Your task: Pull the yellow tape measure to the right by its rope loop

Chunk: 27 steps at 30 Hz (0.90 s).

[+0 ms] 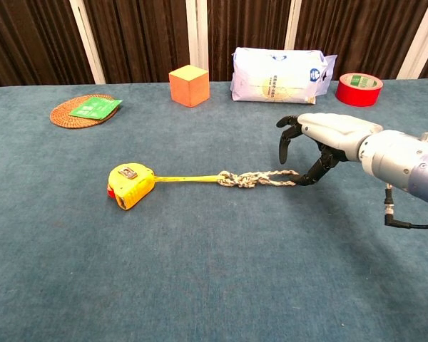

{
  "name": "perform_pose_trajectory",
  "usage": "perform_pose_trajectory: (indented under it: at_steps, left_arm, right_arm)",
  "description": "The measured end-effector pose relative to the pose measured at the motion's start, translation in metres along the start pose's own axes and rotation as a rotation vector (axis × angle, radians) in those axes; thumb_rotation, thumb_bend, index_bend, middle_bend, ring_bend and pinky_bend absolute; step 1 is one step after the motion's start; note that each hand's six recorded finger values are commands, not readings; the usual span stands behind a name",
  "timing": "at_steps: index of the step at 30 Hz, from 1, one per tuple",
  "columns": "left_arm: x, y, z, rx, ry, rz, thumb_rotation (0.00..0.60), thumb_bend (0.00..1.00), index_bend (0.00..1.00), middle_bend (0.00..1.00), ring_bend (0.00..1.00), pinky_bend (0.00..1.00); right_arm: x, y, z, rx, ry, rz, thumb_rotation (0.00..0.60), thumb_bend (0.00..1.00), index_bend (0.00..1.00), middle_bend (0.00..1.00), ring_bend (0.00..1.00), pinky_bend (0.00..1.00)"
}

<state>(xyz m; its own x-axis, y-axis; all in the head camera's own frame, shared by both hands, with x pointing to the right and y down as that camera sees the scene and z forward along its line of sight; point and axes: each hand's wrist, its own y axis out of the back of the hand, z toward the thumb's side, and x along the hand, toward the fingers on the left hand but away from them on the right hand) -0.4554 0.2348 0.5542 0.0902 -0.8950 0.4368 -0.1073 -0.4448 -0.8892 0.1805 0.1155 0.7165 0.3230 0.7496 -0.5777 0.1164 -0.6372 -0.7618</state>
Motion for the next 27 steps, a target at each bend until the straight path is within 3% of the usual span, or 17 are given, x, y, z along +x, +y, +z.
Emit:
perform_pose_trajectory:
  at_steps: [8,27]
  left_arm:
    - [0.000,0.000,0.000,-0.004,-0.003,-0.003,0.600,0.00,0.00,0.00,0.00,0.00]
    - [0.001,-0.002,0.001,-0.010,-0.002,-0.011,0.600,0.00,0.00,0.00,0.00,0.00]
  right_arm:
    - [-0.004,-0.006,-0.011,0.007,-0.041,0.005,0.600,0.36,0.53,0.13,0.00,0.00]
    - [-0.002,-0.017,-0.012,0.000,-0.053,0.015,0.600,0.40,0.54,0.13,0.00,0.00]
